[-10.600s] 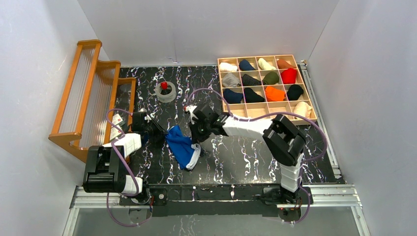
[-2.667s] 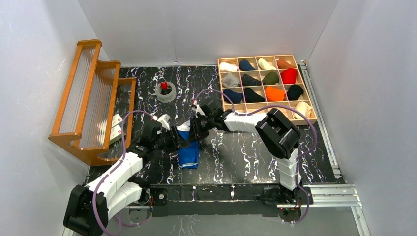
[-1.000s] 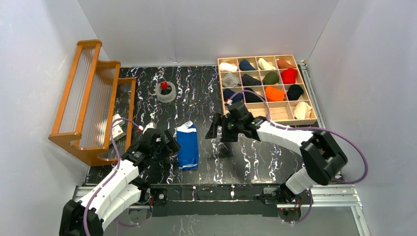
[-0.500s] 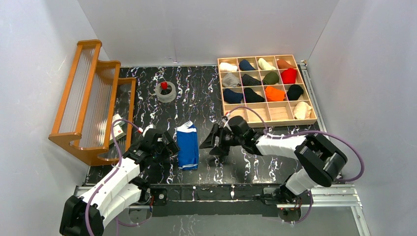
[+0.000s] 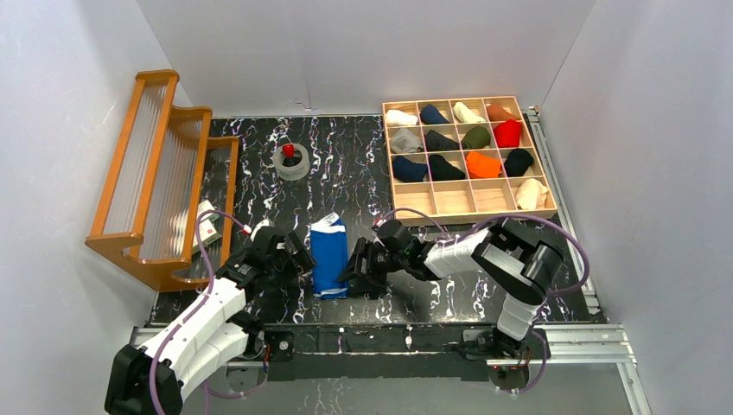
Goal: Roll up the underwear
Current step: Pick up the underwear from the center of the board.
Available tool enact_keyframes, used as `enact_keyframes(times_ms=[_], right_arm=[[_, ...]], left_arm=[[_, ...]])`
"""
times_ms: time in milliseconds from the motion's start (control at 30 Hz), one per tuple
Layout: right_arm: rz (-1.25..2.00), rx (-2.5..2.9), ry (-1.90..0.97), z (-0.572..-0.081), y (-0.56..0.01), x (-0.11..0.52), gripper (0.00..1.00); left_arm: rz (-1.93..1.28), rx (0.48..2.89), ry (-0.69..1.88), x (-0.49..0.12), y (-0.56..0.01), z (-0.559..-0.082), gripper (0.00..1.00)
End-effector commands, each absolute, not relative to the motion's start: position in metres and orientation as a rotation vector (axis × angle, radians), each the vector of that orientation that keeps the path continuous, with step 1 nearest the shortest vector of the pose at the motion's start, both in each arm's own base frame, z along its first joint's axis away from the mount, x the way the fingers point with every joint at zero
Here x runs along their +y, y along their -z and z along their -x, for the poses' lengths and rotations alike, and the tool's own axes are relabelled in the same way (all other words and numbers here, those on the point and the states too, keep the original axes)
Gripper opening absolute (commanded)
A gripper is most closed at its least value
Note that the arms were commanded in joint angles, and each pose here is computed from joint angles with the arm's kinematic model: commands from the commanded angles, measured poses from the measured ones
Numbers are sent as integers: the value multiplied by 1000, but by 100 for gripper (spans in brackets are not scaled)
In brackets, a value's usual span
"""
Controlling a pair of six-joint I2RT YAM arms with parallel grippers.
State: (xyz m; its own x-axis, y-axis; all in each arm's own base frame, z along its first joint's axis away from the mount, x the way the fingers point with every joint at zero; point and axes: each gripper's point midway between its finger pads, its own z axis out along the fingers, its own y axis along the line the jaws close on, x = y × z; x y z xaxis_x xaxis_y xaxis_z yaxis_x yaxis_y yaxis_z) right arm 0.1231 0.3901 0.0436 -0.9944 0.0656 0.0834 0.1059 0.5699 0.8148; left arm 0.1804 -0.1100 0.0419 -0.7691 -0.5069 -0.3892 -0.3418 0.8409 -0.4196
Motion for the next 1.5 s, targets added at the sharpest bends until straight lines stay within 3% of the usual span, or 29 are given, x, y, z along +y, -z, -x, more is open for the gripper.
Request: enact_keyframes(times_ms=[0, 233, 533, 733, 1033, 1167, 1467], right_arm=[[222, -2757, 1347, -122, -24, 389, 69], [307, -2748, 1265, -116, -5, 384, 57], [280, -2766, 1202, -117, 7, 386, 52], [252, -2779, 1186, -120, 11, 385, 33], [68, -2838, 1231, -137, 0, 383, 27], [-22, -2826, 1272, -142, -5, 380, 14], [-157, -2822, 1240, -147, -3, 369, 15]], left_arm=[[621, 2524, 448, -109, -44, -178, 98], [620, 2530, 453, -110, -44, -179, 98], [612, 2552, 466, -113, -40, -175, 98], [632, 2581, 487, -115, -32, -167, 96], [612, 2661, 600, -130, -19, -152, 94], [601, 2661, 675, -138, -17, -149, 90], [532, 2707, 841, -157, -8, -136, 72]])
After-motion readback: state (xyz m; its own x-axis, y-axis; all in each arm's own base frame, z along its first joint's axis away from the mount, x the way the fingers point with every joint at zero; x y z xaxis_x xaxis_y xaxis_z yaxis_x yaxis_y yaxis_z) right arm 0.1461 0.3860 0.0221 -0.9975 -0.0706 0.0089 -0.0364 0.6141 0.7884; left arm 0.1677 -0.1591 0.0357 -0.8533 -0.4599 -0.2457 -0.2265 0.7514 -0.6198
